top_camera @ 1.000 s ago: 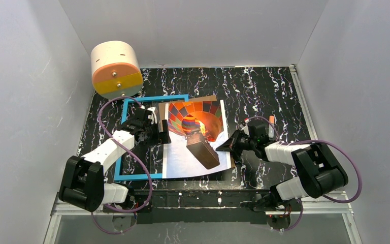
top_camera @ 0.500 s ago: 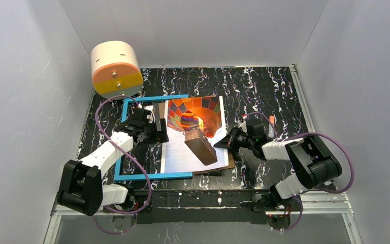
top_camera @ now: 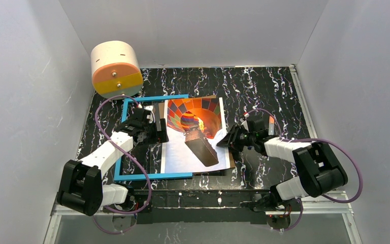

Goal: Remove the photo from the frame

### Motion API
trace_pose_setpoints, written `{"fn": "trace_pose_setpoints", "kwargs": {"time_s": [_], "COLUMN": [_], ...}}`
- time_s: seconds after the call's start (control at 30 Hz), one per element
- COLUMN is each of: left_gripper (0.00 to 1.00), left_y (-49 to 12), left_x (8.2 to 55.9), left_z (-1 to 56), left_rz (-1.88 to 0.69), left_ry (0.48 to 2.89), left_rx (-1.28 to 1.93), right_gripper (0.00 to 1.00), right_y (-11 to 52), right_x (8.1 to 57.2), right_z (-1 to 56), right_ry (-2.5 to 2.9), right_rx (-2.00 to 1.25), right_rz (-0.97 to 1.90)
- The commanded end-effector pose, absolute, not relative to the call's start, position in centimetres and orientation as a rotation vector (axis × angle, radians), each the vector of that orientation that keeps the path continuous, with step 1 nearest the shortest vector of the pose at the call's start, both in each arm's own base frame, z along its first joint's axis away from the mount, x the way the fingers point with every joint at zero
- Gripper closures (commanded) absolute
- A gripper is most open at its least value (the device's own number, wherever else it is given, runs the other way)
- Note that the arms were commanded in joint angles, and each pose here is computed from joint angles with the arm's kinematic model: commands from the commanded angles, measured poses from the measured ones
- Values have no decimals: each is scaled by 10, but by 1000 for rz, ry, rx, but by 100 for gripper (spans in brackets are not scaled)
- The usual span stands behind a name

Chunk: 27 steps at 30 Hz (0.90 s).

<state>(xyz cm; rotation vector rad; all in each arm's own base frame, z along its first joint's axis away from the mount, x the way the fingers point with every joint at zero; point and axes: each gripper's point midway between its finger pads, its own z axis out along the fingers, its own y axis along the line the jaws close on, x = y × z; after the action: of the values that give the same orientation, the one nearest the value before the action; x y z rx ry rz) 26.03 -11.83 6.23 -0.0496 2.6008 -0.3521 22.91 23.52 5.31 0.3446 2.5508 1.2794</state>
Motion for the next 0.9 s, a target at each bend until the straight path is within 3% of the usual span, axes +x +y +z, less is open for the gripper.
{"fn": "trace_pose_setpoints", "kwargs": {"time_s": [0.0, 0.13, 0.57, 0.87], "left_gripper": [5, 5, 5, 5], "left_y": [-115, -116, -115, -115], "left_x": [255, 255, 255, 255], "left_z": [64, 64, 62, 60], "left_rz": [-331, -335, -331, -330], "left_ry": [2603, 2606, 2612, 2617], "left_rx": [-36, -35, -38, -36], "right_gripper": [58, 60, 90, 91], "right_y": [225, 224, 221, 213], "right_x": [238, 237, 242, 241], "right_z": [60, 62, 59, 52], "right_ry": [2549, 2551, 2579, 2634], "right_rx": [341, 335, 329, 292], "right_rz": [1185, 1183, 1129, 1037]}}
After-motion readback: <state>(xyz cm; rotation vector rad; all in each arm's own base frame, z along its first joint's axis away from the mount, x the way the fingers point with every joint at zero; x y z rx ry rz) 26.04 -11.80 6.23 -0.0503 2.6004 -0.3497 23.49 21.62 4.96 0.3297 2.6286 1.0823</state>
